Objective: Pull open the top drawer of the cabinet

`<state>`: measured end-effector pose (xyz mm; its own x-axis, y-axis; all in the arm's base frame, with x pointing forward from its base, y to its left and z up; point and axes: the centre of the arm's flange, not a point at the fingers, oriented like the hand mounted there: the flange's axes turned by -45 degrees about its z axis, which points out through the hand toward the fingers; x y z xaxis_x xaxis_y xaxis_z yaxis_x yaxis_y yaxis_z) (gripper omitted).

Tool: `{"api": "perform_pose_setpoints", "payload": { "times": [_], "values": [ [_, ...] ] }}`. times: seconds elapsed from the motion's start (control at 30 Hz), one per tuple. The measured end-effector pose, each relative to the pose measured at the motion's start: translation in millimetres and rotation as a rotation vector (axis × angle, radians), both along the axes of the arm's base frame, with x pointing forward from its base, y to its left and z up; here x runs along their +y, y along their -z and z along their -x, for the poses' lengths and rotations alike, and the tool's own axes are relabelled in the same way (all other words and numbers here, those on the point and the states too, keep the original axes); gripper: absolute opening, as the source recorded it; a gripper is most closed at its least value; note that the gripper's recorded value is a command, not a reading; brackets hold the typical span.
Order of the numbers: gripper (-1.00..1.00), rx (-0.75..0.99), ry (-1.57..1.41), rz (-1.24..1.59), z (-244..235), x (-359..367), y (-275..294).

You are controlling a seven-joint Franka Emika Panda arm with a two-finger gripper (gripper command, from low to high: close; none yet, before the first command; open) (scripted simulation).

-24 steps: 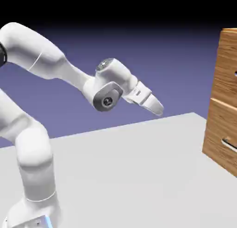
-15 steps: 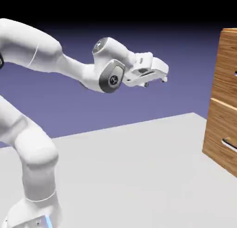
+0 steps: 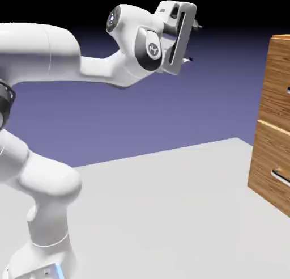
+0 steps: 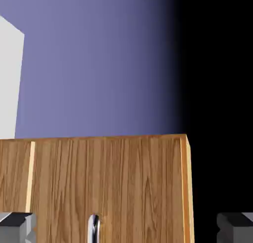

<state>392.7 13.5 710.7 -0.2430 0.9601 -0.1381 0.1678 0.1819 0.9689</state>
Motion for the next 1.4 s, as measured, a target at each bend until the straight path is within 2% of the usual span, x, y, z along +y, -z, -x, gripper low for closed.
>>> {"api": "perform_pose_setpoints", "payload": {
  "times": [0.33, 0.67, 1.0, 1.4],
  "values": [
    [0.0, -0.272, -0.067, 0.566, -23, -50, -36],
    [0.0, -0.424, -0.049, 1.161, -82, -101, -23],
    [0.0, -0.444, -0.054, 1.807, -168, -129, 38],
    [0.0, -0.371, -0.203, 2.669, -278, -118, 163]
  ]
}}
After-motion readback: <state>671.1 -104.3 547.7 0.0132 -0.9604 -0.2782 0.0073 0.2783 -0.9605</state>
